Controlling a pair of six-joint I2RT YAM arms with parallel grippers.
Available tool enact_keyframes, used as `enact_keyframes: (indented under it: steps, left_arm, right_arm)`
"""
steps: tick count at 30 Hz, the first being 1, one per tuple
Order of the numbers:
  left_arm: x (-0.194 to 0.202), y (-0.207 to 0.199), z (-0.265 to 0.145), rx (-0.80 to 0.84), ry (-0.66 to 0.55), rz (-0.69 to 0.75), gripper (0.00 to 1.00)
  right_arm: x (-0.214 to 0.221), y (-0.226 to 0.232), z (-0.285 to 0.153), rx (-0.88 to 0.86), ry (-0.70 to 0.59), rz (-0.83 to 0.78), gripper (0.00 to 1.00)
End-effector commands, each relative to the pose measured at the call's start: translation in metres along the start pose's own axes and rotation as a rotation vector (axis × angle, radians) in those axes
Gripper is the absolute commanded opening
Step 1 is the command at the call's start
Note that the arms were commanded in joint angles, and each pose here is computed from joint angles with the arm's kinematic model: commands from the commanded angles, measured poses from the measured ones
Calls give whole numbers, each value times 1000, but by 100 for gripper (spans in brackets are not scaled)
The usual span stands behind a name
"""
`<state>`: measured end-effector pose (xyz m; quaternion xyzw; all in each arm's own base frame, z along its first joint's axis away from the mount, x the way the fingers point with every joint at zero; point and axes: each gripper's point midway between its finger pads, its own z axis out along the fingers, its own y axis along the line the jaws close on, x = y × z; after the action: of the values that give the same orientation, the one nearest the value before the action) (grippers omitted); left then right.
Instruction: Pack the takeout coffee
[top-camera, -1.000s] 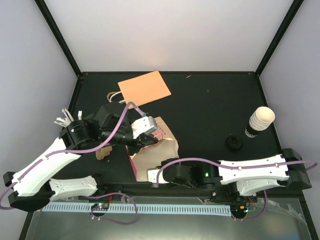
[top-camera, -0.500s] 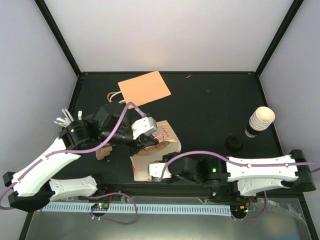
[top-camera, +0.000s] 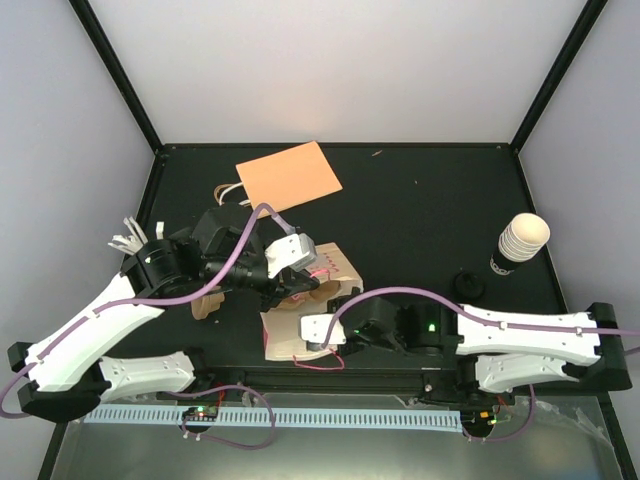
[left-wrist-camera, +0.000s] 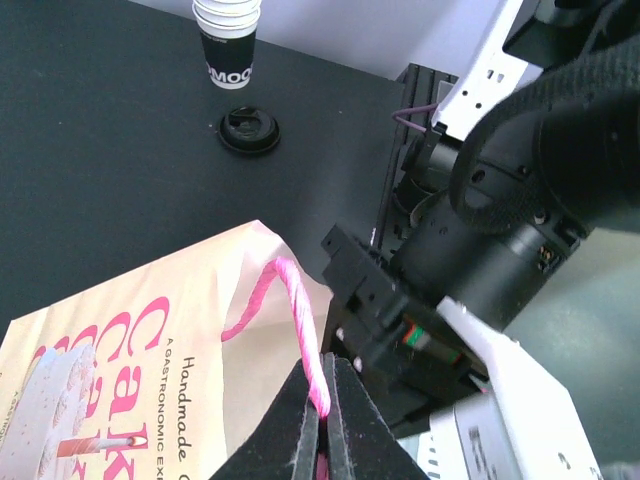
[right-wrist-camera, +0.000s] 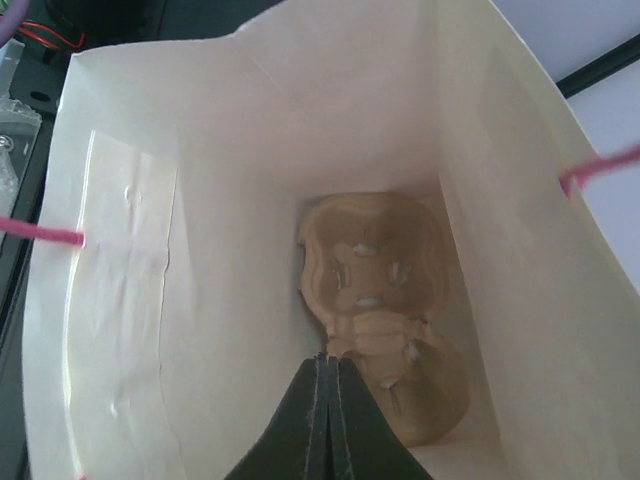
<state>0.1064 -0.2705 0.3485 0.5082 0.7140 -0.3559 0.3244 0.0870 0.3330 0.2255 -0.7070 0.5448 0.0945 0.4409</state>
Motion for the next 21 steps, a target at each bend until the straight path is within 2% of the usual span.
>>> enact_keyframes:
  steps: [1,11,16,21]
  left_arm:
    - [-9,-4,1,19,-34,10,2]
    - [-13,-1,0,5,-48,-1,2]
    - [-15,-3,-2,11,-56,9,2]
    - [-14,-6,-2,22,-58,13,2]
  right_arm:
    - [-17,-16,10,57,-11,-46,1]
    - [-35,-26,29,159,-50,-86,1]
    - [-20,-16,41,176,-29,-122,1]
    - [-4,-8,55,160,47,-143,1]
